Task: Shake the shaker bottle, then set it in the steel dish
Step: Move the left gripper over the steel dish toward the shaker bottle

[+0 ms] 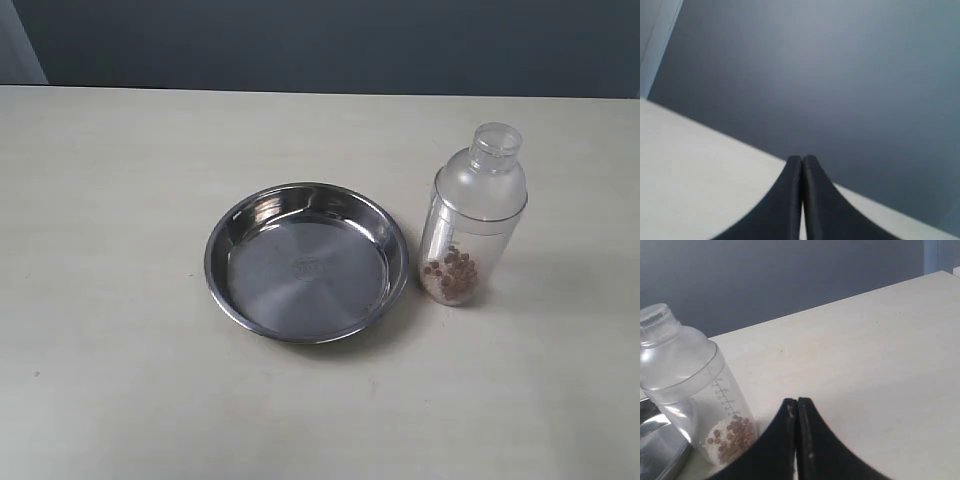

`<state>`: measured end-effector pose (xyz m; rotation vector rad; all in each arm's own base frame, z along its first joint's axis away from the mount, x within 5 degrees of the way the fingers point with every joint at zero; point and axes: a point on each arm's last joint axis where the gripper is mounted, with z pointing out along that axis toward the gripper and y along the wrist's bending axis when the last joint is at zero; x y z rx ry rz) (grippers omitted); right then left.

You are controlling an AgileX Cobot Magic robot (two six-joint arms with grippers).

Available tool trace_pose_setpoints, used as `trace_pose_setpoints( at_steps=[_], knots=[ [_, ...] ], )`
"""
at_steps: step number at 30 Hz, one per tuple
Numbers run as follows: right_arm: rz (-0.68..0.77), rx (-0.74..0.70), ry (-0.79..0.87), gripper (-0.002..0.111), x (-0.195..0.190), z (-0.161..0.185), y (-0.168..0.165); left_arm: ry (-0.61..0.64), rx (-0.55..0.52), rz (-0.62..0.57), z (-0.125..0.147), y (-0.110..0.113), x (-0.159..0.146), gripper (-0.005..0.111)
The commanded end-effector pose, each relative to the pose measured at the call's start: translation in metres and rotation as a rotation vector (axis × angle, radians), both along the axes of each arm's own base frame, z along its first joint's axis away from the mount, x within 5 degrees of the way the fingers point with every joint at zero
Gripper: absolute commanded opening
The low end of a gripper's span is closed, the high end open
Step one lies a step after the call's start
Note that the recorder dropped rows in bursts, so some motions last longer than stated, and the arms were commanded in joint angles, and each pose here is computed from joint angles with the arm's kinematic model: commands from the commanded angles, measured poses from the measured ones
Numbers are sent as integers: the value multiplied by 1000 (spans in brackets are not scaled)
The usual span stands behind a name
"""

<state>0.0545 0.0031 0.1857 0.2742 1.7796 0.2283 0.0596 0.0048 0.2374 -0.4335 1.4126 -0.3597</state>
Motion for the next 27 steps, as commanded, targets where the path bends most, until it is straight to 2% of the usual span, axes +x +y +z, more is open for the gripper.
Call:
trace_pose_setpoints(
  at_steps=[1, 5, 7, 9, 12, 14, 17, 20, 23, 27],
  knots=[
    [0, -7, -13, -1, 0, 0, 0, -66, 72, -34, 36, -2, 4, 0],
    [0, -7, -13, -1, 0, 0, 0, 39, 125, -91, 36, -7, 30, 0],
    [0, -7, -13, -1, 0, 0, 0, 34, 162, -109, 38, -11, 46, 0],
    [0, -7, -13, -1, 0, 0, 0, -43, 225, -183, 46, -24, 61, 0],
    [0, -7, -13, -1, 0, 0, 0, -265, 443, -454, 62, -66, 82, 0],
    [0, -7, -13, -1, 0, 0, 0, -280, 513, -560, 70, -89, 107, 0],
    [0, -7, -13, -1, 0, 0, 0, -157, 498, -588, 68, -109, 151, 0],
    [0, -7, -13, -1, 0, 0, 0, -133, 494, -623, 64, -127, 182, 0],
    [0, -7, -13, -1, 0, 0, 0, -146, 473, -660, 63, -140, 197, 0],
    [0, -7, -13, -1, 0, 0, 0, -145, 439, -703, 61, -152, 202, 0]
  ],
)
